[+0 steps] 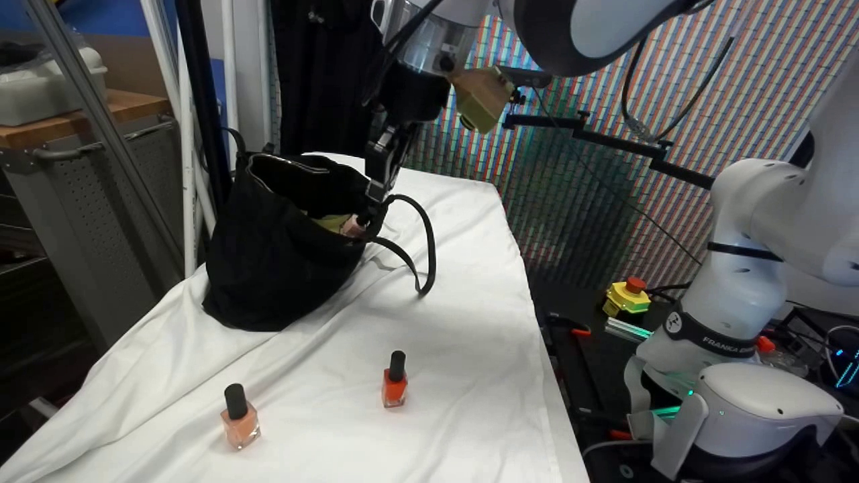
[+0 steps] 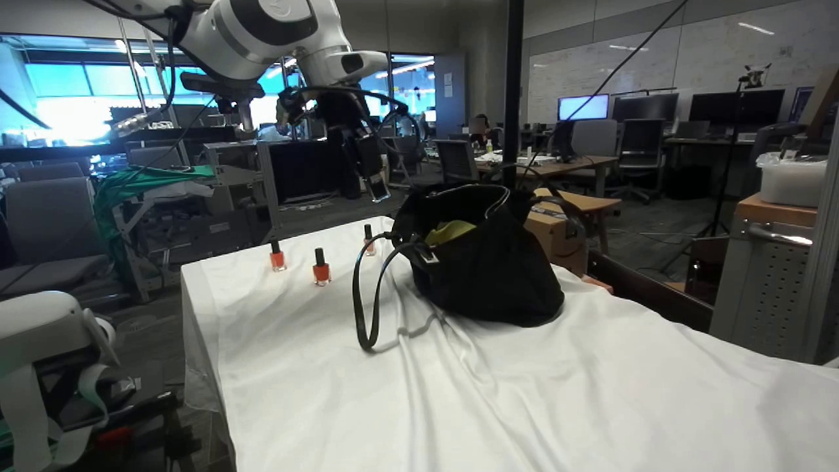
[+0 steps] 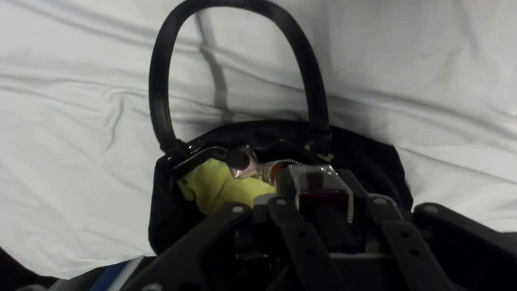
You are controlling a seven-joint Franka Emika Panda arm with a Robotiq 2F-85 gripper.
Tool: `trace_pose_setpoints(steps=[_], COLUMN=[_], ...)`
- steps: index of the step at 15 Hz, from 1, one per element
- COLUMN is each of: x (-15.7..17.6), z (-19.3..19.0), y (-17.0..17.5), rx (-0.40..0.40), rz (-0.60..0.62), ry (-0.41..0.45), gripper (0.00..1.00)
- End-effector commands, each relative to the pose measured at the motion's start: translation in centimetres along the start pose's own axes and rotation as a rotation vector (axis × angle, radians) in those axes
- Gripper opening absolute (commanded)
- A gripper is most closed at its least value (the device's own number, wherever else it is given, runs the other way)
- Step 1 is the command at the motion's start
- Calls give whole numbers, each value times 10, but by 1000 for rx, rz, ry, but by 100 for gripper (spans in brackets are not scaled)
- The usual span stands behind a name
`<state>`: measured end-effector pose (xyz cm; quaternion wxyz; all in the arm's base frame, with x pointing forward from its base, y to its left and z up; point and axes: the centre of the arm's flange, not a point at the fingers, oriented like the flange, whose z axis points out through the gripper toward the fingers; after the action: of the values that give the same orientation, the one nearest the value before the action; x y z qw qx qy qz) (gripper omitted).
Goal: Put all the nail polish bottles into the bag
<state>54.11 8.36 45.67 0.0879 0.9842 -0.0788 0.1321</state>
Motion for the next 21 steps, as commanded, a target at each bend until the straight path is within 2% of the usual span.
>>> trace_pose_setpoints(steps=[1, 8, 14, 15, 17, 21], x=[48, 101, 127, 129, 133, 132], z=[-8, 15, 37, 41, 44, 42], y=[6, 4, 7, 6, 5, 3], rx=[-1, 6, 13, 15, 16, 14], rz=[33, 79, 100, 101, 101, 92], ry=[46, 53, 50, 48, 51, 57], gripper=[15, 15, 15, 65, 69, 97])
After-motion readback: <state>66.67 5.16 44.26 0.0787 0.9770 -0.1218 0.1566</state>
